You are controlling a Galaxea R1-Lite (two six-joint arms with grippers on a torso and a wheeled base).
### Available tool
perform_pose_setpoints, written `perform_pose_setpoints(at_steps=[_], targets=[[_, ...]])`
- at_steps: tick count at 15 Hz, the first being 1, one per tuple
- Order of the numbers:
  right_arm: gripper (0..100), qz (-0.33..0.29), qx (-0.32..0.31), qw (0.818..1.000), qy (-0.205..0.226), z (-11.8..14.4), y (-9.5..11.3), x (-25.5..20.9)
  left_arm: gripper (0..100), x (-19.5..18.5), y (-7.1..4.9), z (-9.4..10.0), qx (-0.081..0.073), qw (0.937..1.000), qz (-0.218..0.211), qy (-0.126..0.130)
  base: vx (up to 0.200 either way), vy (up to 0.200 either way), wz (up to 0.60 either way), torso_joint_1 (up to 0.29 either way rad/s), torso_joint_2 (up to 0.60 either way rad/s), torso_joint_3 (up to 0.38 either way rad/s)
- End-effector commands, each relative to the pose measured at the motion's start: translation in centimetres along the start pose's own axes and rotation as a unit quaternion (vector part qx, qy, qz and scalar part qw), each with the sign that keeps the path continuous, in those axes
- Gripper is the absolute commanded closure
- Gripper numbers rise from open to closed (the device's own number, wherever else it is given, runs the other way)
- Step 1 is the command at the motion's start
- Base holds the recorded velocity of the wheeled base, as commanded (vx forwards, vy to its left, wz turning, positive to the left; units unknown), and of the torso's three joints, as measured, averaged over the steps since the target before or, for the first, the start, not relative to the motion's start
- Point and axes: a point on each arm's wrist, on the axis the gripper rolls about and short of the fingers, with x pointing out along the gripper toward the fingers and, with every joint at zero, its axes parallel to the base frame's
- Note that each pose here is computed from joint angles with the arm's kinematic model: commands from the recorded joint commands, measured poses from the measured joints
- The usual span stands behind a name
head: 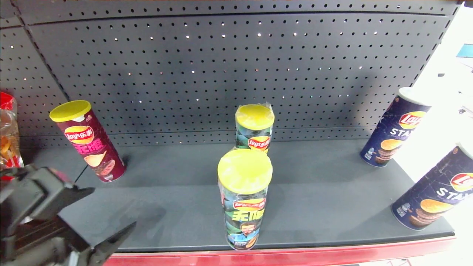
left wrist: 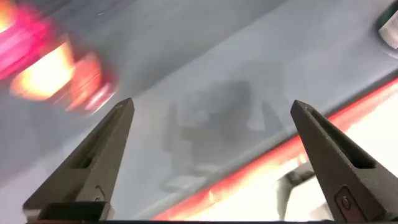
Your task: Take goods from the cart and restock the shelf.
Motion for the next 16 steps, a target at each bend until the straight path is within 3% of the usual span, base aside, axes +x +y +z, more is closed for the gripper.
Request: perform_pose_setpoints(at_steps=[1, 3, 4, 6, 8, 10, 16], targets=[[0, -0.004, 0.003, 1.0, -0.009, 0.3, -0.1, -0.2, 0, -8.7, 0.9, -4.2, -0.04, 0.9883, 0.133, -0.062, 0.0, 0.0, 0.0, 0.0, 0.0, 0.0], [0, -0.005, 0.001, 1.0, 0.0, 0.2, -0.1, -0.3, 0, -10.5, 0.7, -5.6, -0.05, 0.982, 0.161, -0.085, 0.0, 0.0, 0.0, 0.0, 0.0, 0.0], [0, -0.005, 0.001, 1.0, 0.001, 0.2, -0.1, -0.3, 0, -10.7, 0.7, -5.7, -0.047, 0.9814, 0.163, -0.091, 0.0, 0.0, 0.0, 0.0, 0.0, 0.0], [0, -0.011, 0.0, 1.0, 0.004, 0.2, -0.1, -0.3, 0, -11.1, 0.7, -5.8, -0.008, 0.9808, 0.17, -0.096, 0.0, 0.0, 0.0, 0.0, 0.0, 0.0], [0, -0.03, -0.001, 1.0, 0.006, 0.2, -0.2, -0.3, 0, -11.4, 0.7, -6.0, 0.002, 0.9793, 0.174, -0.103, 0.0, 0.0, 0.0, 0.0, 0.0, 0.0], [0, -0.046, -0.003, 0.999, 0.013, 0.2, -0.3, -0.4, 0, -11.6, 0.7, -6.1, 0.0, 0.9777, 0.181, -0.107, 0.0, 0.0, 0.0, 0.0, 0.0, 0.0], [0, -0.043, -0.01, 0.999, 0.021, -0.1, -0.4, -0.7, 0, -11.8, 0.6, -6.5, -0.002, 0.9766, 0.183, -0.113, -0.2, 0.0, 0.0, 0.002, 0.0, 0.002]])
